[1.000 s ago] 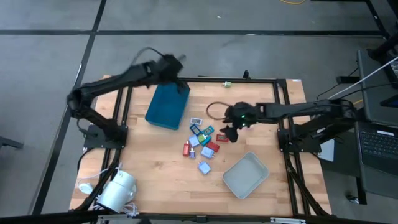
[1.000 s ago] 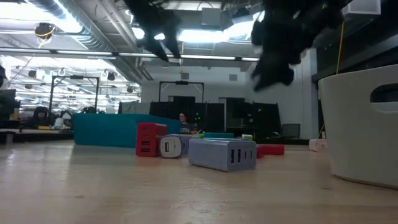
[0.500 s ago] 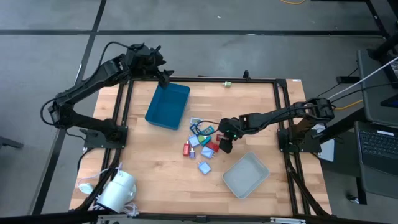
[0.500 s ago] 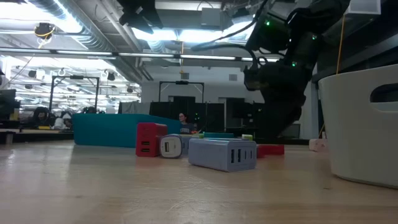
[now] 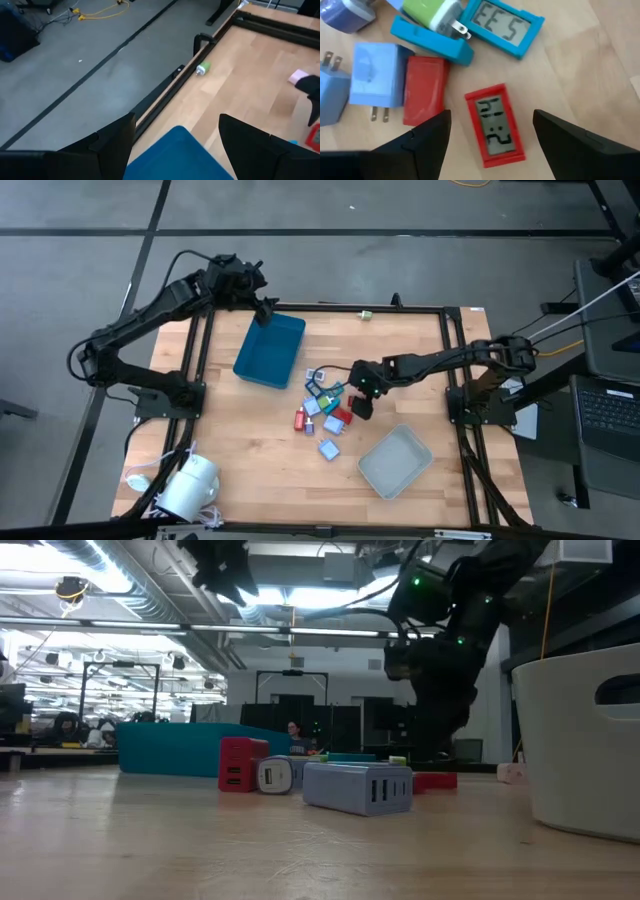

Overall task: Pick & Place Office items
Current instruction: Put the top red digital clock into the gray bin

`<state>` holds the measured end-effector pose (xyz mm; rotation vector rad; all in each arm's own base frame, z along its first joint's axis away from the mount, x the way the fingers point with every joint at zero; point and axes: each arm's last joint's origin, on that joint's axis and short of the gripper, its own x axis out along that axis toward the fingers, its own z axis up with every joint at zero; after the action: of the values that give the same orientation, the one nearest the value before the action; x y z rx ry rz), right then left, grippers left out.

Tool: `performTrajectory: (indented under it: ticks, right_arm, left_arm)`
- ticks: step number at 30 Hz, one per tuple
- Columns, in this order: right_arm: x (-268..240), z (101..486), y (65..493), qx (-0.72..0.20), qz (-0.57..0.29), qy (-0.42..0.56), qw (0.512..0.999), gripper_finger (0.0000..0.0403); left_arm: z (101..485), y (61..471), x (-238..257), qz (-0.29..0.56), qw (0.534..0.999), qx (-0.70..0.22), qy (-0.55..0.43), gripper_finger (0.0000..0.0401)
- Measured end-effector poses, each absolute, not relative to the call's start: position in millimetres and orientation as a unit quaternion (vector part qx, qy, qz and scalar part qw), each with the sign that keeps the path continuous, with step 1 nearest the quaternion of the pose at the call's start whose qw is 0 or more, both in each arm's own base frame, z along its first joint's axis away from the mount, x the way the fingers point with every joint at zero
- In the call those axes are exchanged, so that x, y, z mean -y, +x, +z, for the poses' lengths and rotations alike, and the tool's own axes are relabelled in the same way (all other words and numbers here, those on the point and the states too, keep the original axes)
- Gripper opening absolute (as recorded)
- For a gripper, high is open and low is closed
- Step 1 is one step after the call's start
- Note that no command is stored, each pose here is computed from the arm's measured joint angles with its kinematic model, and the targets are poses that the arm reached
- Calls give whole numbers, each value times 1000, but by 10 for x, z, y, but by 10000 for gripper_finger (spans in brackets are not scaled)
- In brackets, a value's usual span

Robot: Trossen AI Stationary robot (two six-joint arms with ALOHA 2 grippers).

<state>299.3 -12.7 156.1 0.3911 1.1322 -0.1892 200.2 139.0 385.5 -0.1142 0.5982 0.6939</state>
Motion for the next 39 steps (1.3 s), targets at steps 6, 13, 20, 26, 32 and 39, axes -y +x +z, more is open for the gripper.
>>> performTrajectory:
  ticks: [6, 13, 20, 26, 32, 39]
  right_arm:
    - [240, 1448, 2963, -565, -76, 183, 801, 288]
    - [221, 1328, 2994, -580, -63, 188, 790, 288]
    - [165, 1258, 3010, -591, -66, 181, 783, 288]
    - [160, 1250, 3017, -589, -76, 184, 783, 288]
    - [166, 1207, 3025, -591, -96, 178, 781, 288]
    - [180, 1195, 3022, -590, -122, 169, 780, 263]
  left_arm:
    - [3709, 2019, -1401, 334, 890, -304, -65, 281]
    - [3657, 2024, -1403, 332, 888, -310, -69, 281]
    - [3663, 2032, -1402, 327, 892, -303, -77, 281]
    - [3670, 2038, -1402, 321, 895, -300, -74, 281]
    - [3669, 2039, -1400, 317, 896, -301, -72, 281]
    - [3668, 2039, -1398, 313, 898, -302, -72, 281]
